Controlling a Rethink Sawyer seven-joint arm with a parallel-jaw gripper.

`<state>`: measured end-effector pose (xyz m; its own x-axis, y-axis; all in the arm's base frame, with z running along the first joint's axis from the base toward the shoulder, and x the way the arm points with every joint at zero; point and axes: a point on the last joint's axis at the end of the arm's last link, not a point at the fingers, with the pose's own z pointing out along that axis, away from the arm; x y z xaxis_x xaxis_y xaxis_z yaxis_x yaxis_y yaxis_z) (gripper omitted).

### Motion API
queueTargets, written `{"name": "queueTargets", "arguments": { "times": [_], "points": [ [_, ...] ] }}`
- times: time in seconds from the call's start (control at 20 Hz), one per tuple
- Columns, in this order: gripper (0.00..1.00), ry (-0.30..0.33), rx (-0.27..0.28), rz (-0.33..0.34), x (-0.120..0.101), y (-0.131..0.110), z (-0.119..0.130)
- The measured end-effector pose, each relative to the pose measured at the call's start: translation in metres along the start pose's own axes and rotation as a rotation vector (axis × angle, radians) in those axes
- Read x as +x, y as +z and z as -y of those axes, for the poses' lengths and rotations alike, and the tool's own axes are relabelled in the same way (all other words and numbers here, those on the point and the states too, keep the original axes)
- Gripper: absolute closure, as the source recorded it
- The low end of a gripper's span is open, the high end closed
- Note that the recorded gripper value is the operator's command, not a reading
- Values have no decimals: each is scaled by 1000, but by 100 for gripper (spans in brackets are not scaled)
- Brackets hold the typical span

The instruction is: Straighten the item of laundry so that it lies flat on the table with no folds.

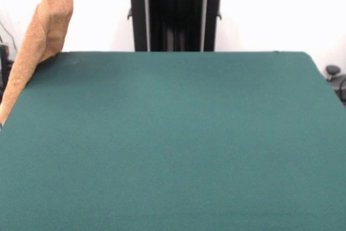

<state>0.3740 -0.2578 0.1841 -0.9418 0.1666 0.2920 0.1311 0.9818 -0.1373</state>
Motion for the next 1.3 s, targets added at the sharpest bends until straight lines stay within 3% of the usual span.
{"name": "queueTargets", "arguments": {
  "times": [0.4,0.6,1.05,1.3],
  "points": [
    [100,99,-41,-15,14,1,30],
    [100,108,-53,-26,15,-3,28],
    [100,58,-44,-15,-3,-36,-13],
    [100,-6,-20,-34,-9,-62,-52]
  ]
}}
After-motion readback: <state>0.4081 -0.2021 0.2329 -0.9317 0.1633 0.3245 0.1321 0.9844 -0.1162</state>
